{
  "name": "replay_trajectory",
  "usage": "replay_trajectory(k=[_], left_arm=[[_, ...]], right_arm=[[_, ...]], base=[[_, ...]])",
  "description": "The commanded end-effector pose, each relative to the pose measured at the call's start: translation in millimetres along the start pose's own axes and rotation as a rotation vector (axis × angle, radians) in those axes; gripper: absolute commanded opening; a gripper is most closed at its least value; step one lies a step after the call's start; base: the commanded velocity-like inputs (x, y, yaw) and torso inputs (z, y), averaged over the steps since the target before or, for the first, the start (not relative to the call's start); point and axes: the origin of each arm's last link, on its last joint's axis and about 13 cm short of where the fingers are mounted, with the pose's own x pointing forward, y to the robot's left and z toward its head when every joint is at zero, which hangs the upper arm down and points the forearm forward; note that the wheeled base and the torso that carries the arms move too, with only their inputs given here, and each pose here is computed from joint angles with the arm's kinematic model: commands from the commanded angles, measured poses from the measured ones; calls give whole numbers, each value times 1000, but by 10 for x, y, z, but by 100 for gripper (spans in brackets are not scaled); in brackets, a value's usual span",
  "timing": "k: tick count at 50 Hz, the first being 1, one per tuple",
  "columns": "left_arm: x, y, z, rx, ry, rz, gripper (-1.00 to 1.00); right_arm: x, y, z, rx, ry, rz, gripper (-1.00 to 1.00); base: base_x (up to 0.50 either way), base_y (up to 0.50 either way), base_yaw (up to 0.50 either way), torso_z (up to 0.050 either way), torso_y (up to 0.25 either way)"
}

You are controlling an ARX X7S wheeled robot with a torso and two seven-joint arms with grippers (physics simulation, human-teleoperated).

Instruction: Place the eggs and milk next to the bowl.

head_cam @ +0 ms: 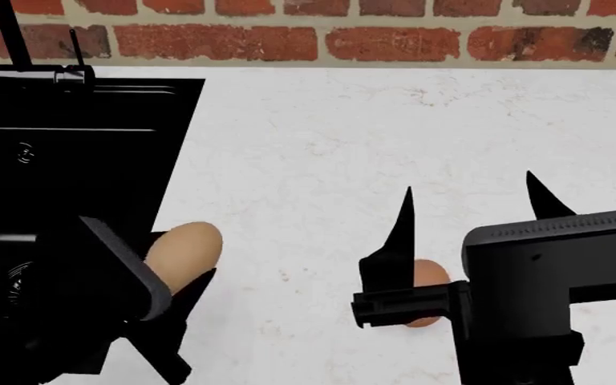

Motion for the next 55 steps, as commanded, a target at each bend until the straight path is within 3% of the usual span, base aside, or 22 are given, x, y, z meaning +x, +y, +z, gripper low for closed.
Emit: replay_trajectory(k=[1, 8, 12, 17, 30, 32, 55], left_arm=[[-218, -30, 281, -11, -149, 79, -100], [-243, -33, 301, -9, -165, 84, -100], [-252, -20, 315, -8, -174, 91, -100], [-260, 0, 308, -13, -178, 102, -100], [-264, 25, 267, -22, -190, 113, -100], [-267, 25, 263, -24, -192, 115, -100], [-292, -10, 235, -13, -190, 111, -100]], right_arm=[[-104, 137, 64, 8, 21, 7, 100], [-152, 276, 40, 36, 89, 8, 100], [-156, 344, -2, 96, 130, 15, 100], [-136, 404, -40, 125, 172, -35, 100], [-104, 547, -172, 97, 263, -106, 100], [-107, 560, -180, 56, 289, -140, 100], [-84, 632, -390, 89, 362, -124, 100]], base=[[0, 0, 0, 0, 0], [0, 0, 0, 0, 0], [0, 0, 0, 0, 0], [0, 0, 0, 0, 0], [0, 0, 0, 0, 0], [0, 0, 0, 0, 0], [0, 0, 0, 0, 0]])
